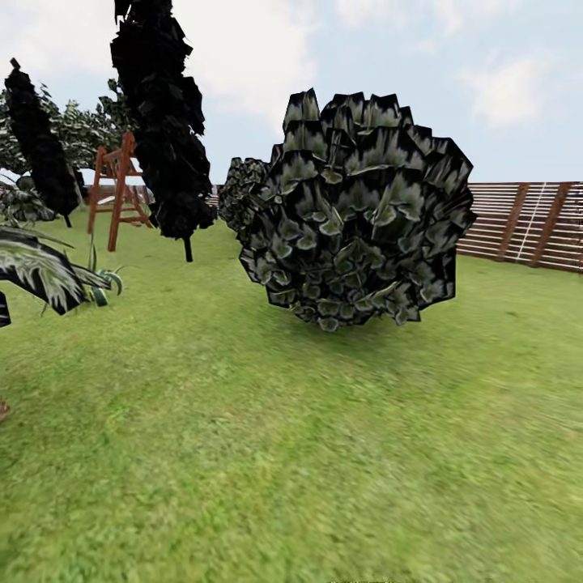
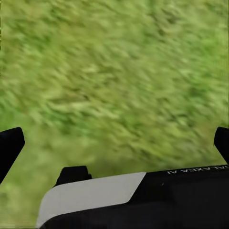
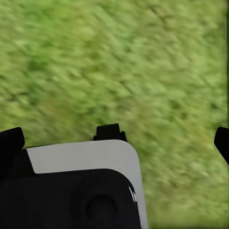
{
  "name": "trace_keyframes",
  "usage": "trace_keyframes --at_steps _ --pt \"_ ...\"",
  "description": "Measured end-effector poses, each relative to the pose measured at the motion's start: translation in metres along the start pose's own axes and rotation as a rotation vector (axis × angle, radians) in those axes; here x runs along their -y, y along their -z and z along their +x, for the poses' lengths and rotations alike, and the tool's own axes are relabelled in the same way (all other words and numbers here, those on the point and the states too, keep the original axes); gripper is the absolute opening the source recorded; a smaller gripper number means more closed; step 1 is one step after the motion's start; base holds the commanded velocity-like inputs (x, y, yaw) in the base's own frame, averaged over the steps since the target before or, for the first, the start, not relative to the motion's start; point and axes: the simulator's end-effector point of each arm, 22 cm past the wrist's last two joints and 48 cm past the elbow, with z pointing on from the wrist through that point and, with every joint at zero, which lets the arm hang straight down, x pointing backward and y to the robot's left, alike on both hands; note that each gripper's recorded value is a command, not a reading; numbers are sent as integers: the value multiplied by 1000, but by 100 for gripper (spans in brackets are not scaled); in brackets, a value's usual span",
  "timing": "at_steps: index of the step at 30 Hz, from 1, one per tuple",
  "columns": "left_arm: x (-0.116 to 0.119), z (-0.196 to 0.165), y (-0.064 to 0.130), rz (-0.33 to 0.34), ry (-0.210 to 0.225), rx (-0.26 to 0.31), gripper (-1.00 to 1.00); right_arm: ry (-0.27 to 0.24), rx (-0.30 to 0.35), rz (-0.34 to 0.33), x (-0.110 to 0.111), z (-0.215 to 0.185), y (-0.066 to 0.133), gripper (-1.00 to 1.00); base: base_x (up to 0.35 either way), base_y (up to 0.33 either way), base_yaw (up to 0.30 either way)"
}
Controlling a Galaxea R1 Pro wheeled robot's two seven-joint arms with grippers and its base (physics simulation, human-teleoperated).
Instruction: Take the three Easter eggs out of the wicker basket on the lawn in the garden, then place them on the lawn next to a single tree (choose any tree) so that all three eggs are next to the same tree and none are left in the basket.
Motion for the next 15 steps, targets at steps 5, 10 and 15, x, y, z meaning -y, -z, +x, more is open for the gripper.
trace_keyframes --at_steps 5,10,15 --pt "-9 39 6 -10 -4 -82 100 6 -6 3 0 3 0 100 0 0 -249" --pt "-18 51 9 -21 -12 -108 100 3 -7 5 1 4 0 100 0 0 -246" --pt "-23 86 19 -26 -12 -185 100 2 -8 3 0 4 0 100 0 0 -232"
